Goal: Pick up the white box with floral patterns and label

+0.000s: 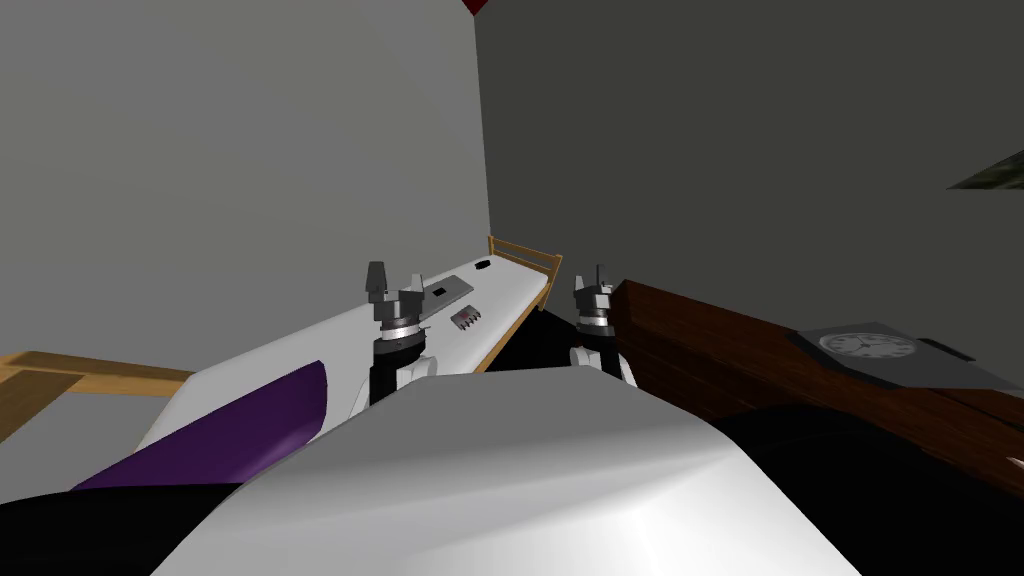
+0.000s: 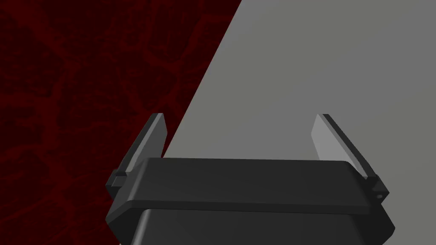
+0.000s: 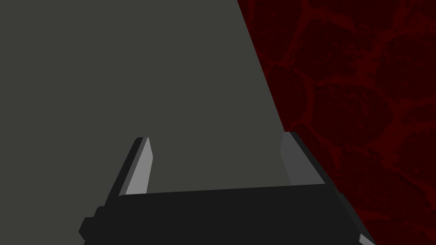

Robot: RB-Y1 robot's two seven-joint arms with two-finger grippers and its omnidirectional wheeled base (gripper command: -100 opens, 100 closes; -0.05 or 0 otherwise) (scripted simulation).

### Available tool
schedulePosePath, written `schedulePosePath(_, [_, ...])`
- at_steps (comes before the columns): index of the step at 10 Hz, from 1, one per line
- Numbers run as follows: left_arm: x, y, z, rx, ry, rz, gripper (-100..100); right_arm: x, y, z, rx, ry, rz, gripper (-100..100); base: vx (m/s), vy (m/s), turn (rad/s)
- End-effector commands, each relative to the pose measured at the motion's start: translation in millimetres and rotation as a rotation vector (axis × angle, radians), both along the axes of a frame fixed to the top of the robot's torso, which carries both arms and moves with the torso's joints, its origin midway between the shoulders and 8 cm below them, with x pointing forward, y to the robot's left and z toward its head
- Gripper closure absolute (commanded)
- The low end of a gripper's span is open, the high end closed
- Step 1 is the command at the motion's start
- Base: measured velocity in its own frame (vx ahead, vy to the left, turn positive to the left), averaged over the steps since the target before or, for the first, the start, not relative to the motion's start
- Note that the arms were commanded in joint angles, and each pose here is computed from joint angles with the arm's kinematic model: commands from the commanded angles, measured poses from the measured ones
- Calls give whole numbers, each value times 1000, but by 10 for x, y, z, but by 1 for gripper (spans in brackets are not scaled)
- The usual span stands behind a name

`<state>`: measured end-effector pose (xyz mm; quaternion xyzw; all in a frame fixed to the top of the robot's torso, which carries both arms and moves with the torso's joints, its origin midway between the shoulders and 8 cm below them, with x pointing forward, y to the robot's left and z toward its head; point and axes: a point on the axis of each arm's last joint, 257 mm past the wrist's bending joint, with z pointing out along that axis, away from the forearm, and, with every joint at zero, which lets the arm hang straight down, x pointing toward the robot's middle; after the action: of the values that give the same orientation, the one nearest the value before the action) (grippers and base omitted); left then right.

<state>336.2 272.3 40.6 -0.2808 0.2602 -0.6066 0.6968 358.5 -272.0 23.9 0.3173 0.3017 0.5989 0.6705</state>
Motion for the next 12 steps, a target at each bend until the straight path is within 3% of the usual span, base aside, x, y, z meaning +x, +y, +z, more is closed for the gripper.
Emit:
schedulePosePath(1, [39,-25,-85,23,29,-16,-100,0,0,0,0,0,0,0,20,-8,3])
schedulePosePath(3, [112,-33,-278,44,90,-35,-100,0,0,0,0,0,0,0,54,-34,4])
schedulePosePath(6, [231,26,-737,43,222,-49,-100,0,0,0,0,0,0,0,101,-48,3])
schedulePosePath(12, [251,301,-2018,-47,556,-27,-100,-1,0,0,0,0,0,0,131,-70,-2])
